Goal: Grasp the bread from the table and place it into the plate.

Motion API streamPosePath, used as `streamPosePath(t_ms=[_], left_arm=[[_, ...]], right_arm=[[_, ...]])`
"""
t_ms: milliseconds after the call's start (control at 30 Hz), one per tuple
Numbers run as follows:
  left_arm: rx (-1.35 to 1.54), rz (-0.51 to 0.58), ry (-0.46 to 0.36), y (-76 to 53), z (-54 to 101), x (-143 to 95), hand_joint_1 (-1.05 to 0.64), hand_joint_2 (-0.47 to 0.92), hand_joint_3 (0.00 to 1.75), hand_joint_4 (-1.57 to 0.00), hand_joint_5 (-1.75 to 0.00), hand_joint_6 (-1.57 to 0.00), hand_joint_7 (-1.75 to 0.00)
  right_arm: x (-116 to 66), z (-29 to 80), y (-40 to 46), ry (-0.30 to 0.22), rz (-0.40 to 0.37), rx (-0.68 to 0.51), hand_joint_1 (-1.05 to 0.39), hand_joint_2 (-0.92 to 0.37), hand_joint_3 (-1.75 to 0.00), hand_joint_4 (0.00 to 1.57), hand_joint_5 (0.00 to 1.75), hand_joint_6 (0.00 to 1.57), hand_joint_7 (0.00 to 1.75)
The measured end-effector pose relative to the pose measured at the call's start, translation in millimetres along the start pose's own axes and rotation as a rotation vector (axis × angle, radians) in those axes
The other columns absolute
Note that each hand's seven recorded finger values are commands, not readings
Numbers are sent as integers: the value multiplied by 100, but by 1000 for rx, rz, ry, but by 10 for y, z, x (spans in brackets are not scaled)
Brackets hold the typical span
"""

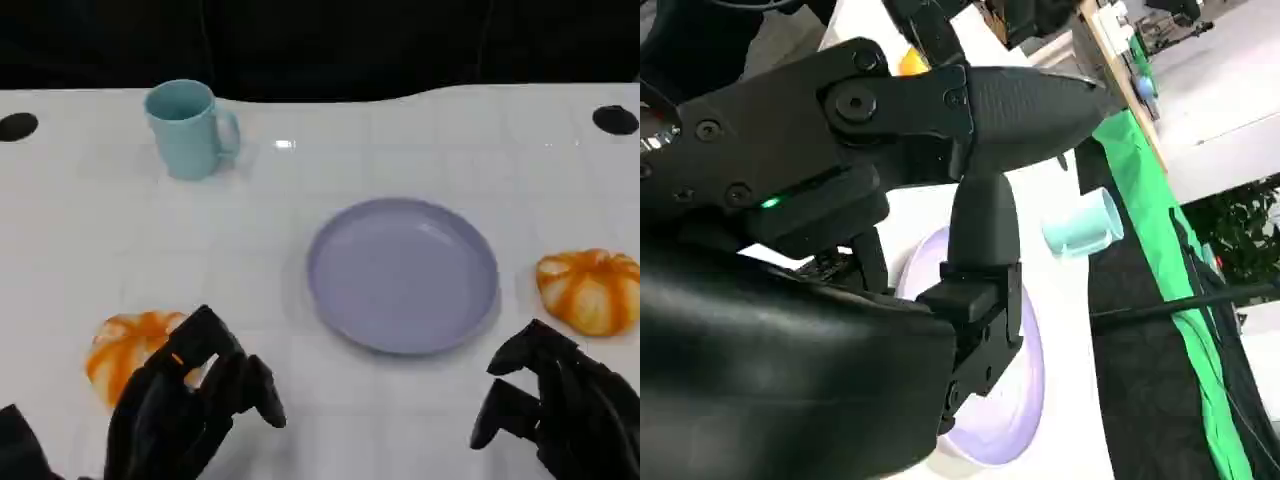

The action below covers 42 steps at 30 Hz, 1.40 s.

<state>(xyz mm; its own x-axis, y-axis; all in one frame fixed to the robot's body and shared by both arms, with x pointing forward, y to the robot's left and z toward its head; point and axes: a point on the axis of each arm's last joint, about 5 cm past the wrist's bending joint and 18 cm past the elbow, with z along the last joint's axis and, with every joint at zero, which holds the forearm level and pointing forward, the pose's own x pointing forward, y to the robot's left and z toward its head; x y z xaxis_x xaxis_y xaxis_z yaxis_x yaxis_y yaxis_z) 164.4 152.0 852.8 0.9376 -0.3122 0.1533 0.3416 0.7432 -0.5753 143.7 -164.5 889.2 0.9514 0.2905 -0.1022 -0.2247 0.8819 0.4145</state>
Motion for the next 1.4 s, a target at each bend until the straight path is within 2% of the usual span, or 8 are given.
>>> streamPosePath(t_ms=[767, 833, 933, 1067, 1133, 1167, 1233, 1400], left_arm=[[3, -2, -1, -20, 28, -1, -56, 92, 39, -75, -175, -54, -175], [12, -2, -5, -18, 33, -2, -57, 92, 39, -73, -175, -52, -173], [43, -3, -16, -11, 51, -4, -60, 92, 31, -65, -175, -57, -153], [61, -4, -23, -8, 61, -6, -61, 92, 30, -65, -175, -58, -150], [82, -2, -23, -10, 72, -5, -56, 92, 19, -58, -134, -60, -79], [127, 3, -18, -11, 96, -1, -57, 92, 16, -57, -125, -62, -61], [246, 15, -17, -3, 185, 10, -56, 92, 12, -52, -112, -61, -39], [447, 3, -13, 12, 368, 43, -53, 92, 5, -43, -90, -61, -18]], right_arm=[[-7, 2, -3, 6, -1, 5, -52, -92, -42, 60, 175, 44, 164], [-7, 2, -3, 6, -1, 4, -52, -92, -42, 60, 175, 43, 164], [-7, 2, -3, 6, -1, 4, -53, -92, -42, 60, 175, 44, 164], [-7, 2, -2, 6, -1, 5, -53, -92, -42, 60, 175, 44, 164], [-7, 2, -1, 5, -1, 4, -53, -92, -43, 60, 175, 44, 165], [-7, 4, 1, 6, 0, 4, -53, -92, -43, 60, 175, 44, 165], [-7, 10, 9, 4, 2, 0, -53, -92, -42, 60, 175, 44, 165], [-8, 15, 16, 5, -1, 0, -53, -92, -43, 60, 175, 43, 167]])
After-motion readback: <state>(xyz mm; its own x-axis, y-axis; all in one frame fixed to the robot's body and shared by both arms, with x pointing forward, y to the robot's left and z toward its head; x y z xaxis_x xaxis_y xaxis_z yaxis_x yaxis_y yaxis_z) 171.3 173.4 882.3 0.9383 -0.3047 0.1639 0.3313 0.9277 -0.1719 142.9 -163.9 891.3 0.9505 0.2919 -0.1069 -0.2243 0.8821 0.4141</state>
